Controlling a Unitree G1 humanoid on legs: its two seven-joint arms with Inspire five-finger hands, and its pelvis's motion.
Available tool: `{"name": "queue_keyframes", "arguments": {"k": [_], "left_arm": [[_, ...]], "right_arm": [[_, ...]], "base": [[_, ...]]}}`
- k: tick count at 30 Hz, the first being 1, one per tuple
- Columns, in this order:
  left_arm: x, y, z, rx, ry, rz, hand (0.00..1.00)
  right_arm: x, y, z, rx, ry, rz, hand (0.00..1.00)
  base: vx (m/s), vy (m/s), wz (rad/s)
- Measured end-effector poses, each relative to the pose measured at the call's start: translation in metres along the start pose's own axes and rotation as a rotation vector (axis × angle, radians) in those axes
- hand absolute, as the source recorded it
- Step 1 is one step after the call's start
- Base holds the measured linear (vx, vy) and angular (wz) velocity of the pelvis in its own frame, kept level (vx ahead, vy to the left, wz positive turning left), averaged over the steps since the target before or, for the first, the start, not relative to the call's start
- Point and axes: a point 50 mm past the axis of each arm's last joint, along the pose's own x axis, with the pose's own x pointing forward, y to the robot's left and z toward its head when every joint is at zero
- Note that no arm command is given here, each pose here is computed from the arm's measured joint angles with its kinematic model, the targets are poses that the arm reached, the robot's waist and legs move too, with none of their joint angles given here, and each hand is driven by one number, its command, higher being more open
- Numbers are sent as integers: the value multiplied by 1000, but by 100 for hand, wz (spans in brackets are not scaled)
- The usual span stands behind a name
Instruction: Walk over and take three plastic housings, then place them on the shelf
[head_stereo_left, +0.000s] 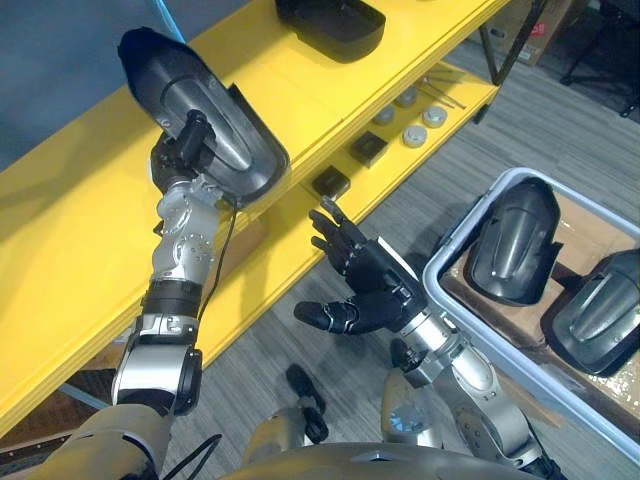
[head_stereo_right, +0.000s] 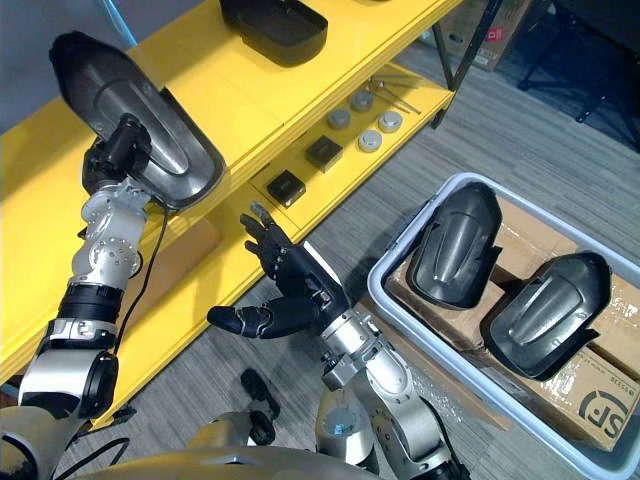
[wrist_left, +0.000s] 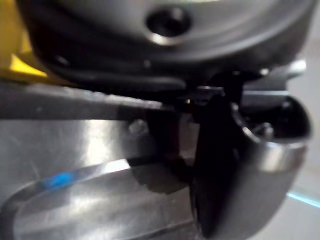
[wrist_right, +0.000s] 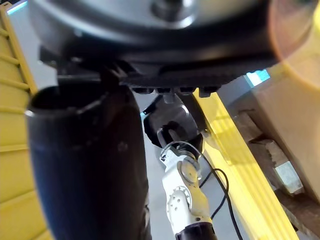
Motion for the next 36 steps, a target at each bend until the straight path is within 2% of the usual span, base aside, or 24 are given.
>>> {"name": "queue_keyframes", "arguments": {"k": [9, 14, 15, 27, 36], "left_arm": [[8, -25, 45, -31, -124, 39, 0], [9, -28, 51, -31, -137, 54, 0], [9, -28, 51, -31, -136, 56, 100], [10, -35, 53, 36, -124, 33, 100], [15, -29, 58, 75, -128, 58, 100]], "right_arm": [[2, 7, -2, 16, 6, 12, 100], [3, 12, 1, 23, -7, 1, 100], [4, 12, 0, 25, -7, -5, 100], [1, 20, -7, 63, 20, -37, 100], [-1, 18, -7, 84, 25, -41, 100]], "base": [[22, -9, -2], [33, -15, 4], [40, -18, 4], [17, -8, 4], [11, -14, -1]]}}
